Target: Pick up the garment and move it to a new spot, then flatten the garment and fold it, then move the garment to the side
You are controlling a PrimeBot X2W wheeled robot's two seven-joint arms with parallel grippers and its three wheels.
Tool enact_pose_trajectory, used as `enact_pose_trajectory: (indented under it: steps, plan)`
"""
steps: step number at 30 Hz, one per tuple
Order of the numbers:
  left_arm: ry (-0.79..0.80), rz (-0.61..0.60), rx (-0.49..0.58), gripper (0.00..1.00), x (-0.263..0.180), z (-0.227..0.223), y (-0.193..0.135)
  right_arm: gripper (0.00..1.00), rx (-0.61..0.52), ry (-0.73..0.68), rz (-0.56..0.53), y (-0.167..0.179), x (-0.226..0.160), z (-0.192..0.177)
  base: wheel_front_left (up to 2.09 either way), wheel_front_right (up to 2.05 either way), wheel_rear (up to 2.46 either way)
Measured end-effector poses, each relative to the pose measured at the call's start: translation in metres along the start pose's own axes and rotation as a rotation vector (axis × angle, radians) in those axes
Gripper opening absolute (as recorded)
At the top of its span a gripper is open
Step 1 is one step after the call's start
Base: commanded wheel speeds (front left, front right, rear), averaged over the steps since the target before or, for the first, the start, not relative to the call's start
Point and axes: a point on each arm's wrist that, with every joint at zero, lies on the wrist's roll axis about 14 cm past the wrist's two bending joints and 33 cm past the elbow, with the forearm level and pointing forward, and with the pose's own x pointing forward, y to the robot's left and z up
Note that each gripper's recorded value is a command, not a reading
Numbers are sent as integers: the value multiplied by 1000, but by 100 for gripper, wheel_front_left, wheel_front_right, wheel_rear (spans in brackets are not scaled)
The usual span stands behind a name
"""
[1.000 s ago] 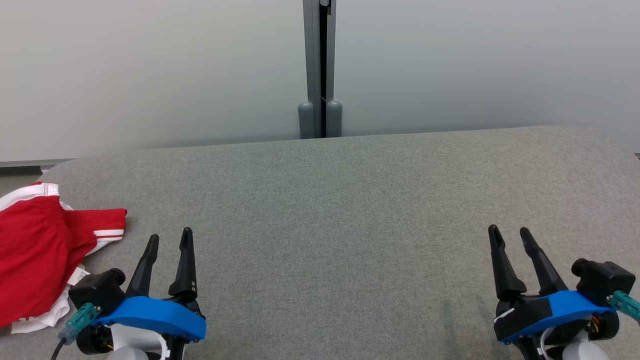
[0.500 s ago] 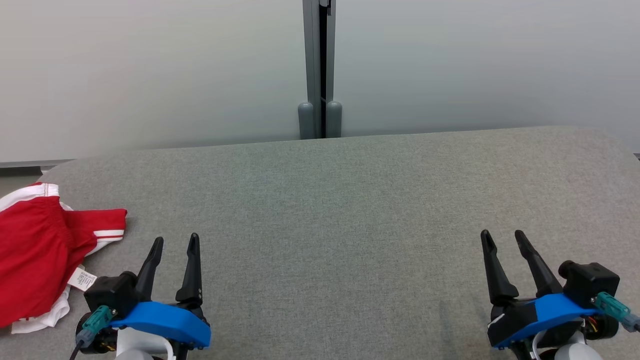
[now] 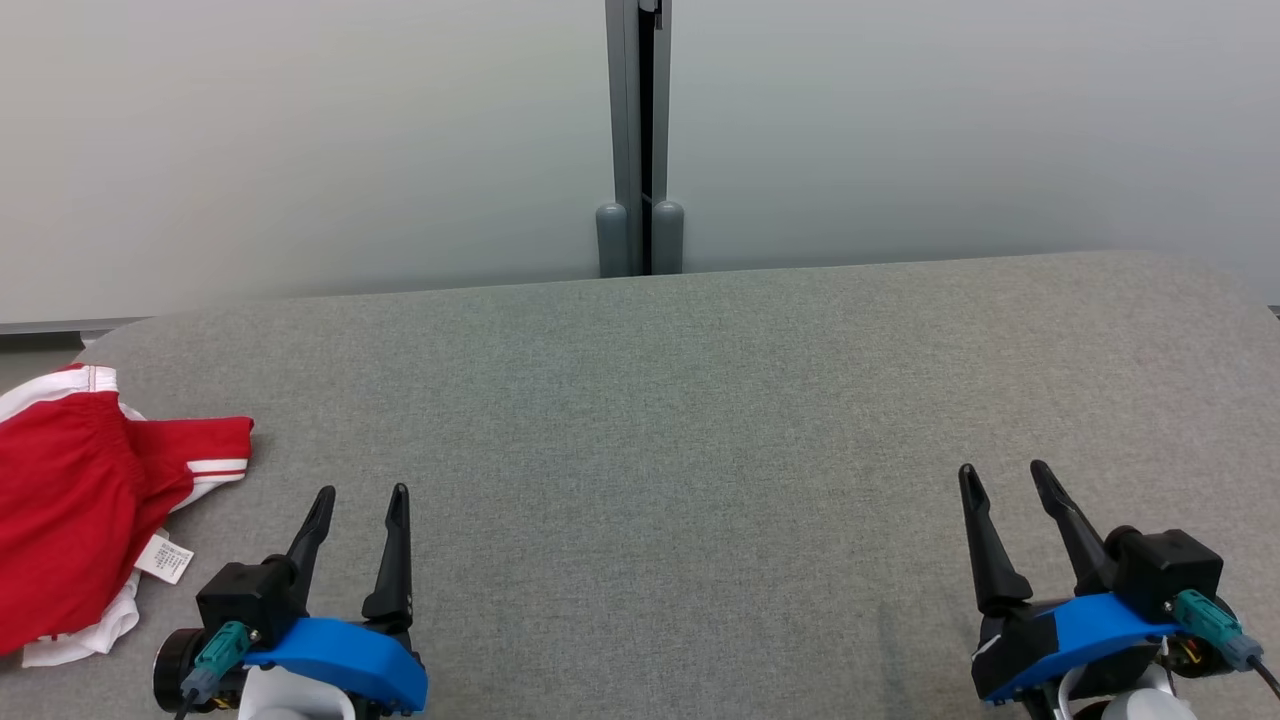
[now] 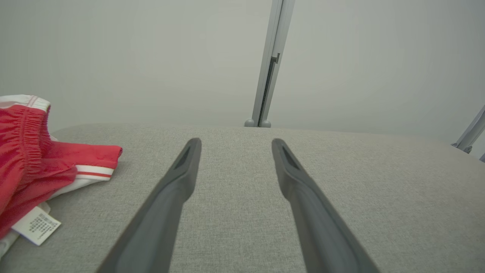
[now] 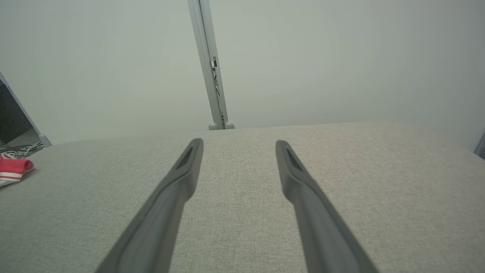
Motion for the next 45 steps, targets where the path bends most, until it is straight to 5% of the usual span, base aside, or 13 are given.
enact_pose_trajectory:
  steps: [32, 45]
  plan:
    - [24, -1, 87, 100, -3, -12, 2, 100, -75, -3, 1, -1, -1, -3, 0, 0, 0]
    - [-46, 202, 56, 100, -30, 10, 59, 100, -80, -17, 162, 54, 27, -2, 0, 0, 0]
